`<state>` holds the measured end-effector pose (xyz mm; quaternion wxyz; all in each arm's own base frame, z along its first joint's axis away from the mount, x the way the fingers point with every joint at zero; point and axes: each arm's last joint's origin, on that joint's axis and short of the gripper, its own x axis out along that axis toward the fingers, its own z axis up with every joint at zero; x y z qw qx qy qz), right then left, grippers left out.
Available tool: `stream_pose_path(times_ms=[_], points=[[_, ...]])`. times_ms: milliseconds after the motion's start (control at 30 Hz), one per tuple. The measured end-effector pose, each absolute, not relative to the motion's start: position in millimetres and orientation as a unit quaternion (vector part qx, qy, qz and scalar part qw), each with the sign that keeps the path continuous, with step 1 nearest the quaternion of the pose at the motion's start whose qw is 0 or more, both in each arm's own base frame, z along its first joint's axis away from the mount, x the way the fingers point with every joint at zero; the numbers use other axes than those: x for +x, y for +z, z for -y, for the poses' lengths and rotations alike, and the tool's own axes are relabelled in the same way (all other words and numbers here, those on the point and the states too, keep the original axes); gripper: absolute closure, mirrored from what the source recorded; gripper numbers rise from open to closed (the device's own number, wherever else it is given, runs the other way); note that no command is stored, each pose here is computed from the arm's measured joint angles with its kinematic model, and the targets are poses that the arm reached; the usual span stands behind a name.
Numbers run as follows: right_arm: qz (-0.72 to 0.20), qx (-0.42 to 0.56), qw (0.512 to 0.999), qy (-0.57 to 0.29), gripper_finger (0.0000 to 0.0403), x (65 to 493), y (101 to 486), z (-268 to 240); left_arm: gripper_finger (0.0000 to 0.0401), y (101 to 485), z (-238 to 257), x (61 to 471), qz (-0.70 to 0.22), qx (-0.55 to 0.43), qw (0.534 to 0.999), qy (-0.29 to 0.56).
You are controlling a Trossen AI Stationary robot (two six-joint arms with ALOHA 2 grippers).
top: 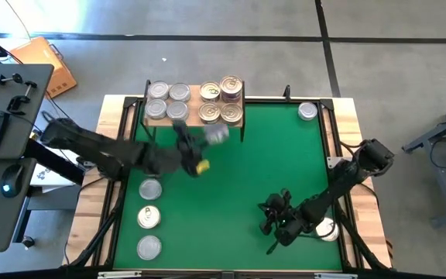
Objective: Stack canned seafood by type on shelf
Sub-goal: Stack the green tuna can on top of the other green tuna can on the shelf
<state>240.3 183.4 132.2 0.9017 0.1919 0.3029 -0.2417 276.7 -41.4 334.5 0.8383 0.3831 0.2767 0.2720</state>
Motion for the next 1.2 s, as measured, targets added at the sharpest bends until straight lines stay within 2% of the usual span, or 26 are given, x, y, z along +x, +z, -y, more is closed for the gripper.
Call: stream_pose_path(times_ms=[100,367,467,667,833,1200], points=[[-0.302,0.174,0.908,-0.233,0.0403,245.0,132.7,-180.5,0.0288,345.3,1.3,270.2,-0.289,0.365,0.825,0.32],[-0.311,0.17,0.904,-0.238,0.0403,252.7,132.5,-170.9,0.0288,333.0,-92.0,265.2,-0.364,0.338,0.796,0.345],[-0.317,0.175,0.902,-0.233,0.0403,253.6,132.4,-170.4,0.0288,335.7,-103.9,254.5,-0.382,0.334,0.777,0.372],[-0.318,0.168,0.904,-0.23,0.0403,253.8,132.5,-170.6,0.0288,333.2,-129.0,218.7,-0.477,0.314,0.697,0.434],[-0.319,0.159,0.907,-0.225,0.0403,254.1,132.7,-170.8,0.0288,330.4,-144.3,192.3,-0.527,0.275,0.654,0.467],[-0.32,0.13,0.912,-0.221,0.0403,254.2,133.0,-170.4,0.0288,313.6,-161.5,173.0,-0.617,0.247,0.624,0.411]])
